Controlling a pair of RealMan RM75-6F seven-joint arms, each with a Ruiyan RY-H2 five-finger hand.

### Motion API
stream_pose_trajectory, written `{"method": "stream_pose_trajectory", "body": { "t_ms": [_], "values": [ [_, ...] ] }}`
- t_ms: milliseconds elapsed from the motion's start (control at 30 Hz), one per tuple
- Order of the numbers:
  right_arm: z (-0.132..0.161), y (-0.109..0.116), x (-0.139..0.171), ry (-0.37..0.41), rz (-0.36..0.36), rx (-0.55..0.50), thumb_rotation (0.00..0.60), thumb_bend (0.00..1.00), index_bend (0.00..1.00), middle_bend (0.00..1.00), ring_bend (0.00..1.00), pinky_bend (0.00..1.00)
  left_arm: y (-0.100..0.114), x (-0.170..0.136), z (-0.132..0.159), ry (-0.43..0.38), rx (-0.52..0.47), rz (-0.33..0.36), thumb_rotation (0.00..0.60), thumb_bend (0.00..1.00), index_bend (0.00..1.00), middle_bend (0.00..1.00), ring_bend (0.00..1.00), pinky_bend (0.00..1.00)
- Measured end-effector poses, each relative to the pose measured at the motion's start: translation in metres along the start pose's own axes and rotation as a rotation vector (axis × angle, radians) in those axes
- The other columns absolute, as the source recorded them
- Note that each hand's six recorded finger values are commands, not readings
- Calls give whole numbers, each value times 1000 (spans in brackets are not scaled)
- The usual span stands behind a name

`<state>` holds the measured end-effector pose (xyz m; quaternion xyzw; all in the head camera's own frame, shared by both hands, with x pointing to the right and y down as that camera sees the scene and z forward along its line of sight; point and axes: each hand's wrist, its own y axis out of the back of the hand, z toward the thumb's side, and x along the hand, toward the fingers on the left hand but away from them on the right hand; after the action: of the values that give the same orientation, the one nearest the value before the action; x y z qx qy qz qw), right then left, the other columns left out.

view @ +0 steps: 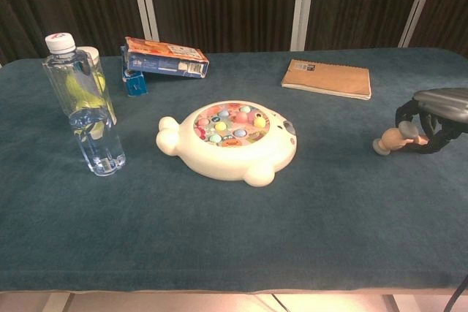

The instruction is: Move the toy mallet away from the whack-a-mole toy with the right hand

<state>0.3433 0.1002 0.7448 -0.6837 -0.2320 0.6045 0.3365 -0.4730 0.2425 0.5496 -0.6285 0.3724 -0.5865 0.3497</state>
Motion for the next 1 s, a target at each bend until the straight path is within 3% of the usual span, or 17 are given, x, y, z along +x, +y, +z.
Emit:
{"method": "stream_pose_trajectory", "body": {
  "t_ms": [1000],
  "values": [
    [-7,5,3,-15,-23,-15,600,276,455,410,298,404,0,0,1,-3,-2,0,600,100,0,0,3,90]
  ]
}}
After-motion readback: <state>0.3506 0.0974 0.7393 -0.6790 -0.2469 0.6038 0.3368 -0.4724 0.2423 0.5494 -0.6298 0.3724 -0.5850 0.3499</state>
